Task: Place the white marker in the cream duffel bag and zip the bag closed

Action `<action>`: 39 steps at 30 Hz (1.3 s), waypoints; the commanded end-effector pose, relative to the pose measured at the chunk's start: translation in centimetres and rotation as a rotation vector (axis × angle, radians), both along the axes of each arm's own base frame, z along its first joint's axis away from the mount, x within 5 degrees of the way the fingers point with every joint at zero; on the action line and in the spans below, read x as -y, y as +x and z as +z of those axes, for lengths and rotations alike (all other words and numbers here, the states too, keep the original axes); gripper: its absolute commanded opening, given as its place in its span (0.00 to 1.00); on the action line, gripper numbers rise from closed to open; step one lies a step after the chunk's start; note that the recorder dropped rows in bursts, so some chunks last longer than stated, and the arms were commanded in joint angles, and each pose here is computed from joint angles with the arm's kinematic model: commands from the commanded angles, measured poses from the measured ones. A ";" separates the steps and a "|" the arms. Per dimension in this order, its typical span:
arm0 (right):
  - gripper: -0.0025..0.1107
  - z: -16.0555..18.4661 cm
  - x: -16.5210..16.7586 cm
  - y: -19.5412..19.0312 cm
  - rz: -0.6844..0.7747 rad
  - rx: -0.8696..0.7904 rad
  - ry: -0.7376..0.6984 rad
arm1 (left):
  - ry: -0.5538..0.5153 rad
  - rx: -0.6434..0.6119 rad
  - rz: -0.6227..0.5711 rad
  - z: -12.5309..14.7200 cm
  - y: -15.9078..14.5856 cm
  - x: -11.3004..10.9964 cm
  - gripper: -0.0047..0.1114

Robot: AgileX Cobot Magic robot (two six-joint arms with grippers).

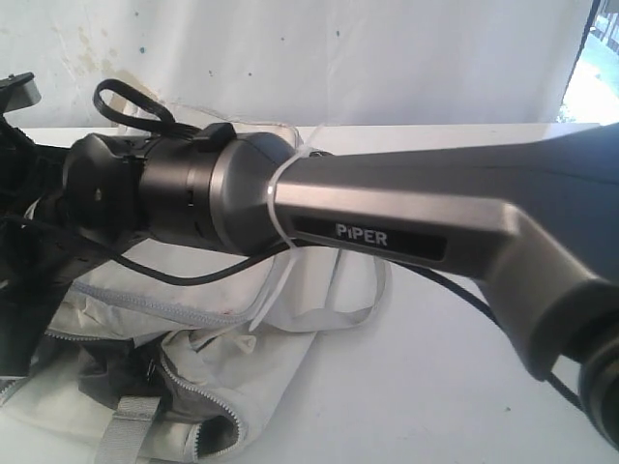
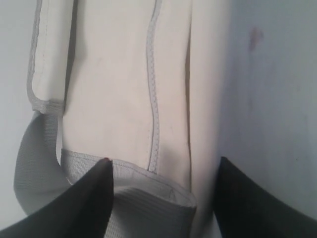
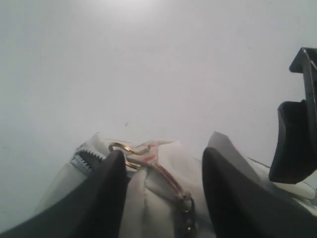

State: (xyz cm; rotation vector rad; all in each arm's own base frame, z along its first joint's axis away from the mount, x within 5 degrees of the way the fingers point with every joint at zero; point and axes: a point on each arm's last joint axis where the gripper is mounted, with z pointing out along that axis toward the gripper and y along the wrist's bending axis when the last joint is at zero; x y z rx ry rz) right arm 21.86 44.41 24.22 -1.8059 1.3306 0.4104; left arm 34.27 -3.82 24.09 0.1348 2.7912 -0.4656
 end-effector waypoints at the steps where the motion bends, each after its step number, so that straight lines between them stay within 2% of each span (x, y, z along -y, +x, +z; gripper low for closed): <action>1: 0.42 -0.1 -0.1 0.1 0.007 0.045 -0.006 | 0.027 0.028 -0.037 0.5 -0.1 -0.2 0.56; 6: 0.42 -0.1 0.1 0.5 0.008 0.068 -0.015 | 0.018 0.038 -0.078 0.6 -0.2 0.0 0.56; 13: 0.42 -1.1 0.5 1.3 -0.001 0.040 -0.055 | -0.052 0.081 -0.168 0.9 -0.2 0.8 0.55; 20: 0.41 -1.1 0.5 1.4 -0.006 0.047 -0.045 | -0.050 0.082 -0.171 0.9 -0.2 0.7 0.47; 26: 0.24 -1.2 0.5 1.3 -0.029 -0.003 -0.050 | -0.044 0.082 -0.174 0.9 -0.2 0.7 0.46; 30: 0.19 -1.3 0.6 1.2 -0.024 -0.011 -0.061 | -0.044 0.082 -0.174 0.9 -0.2 0.7 0.46; 34: 0.04 -1.7 0.8 0.8 0.001 -0.045 -0.108 | -0.037 0.081 -0.177 0.9 -0.2 0.7 0.46; 36: 0.02 -1.2 0.9 0.7 -0.012 -0.057 -0.099 | -0.037 0.081 -0.177 0.9 -0.2 0.7 0.46; 38: 0.02 -0.6 1.1 0.6 -0.012 -0.065 -0.097 | -0.032 0.080 -0.177 0.8 -0.2 0.6 0.38; 39: 0.02 -0.1 1.3 0.4 -0.023 -0.081 -0.094 | -0.029 0.078 -0.179 0.8 -0.2 0.6 0.29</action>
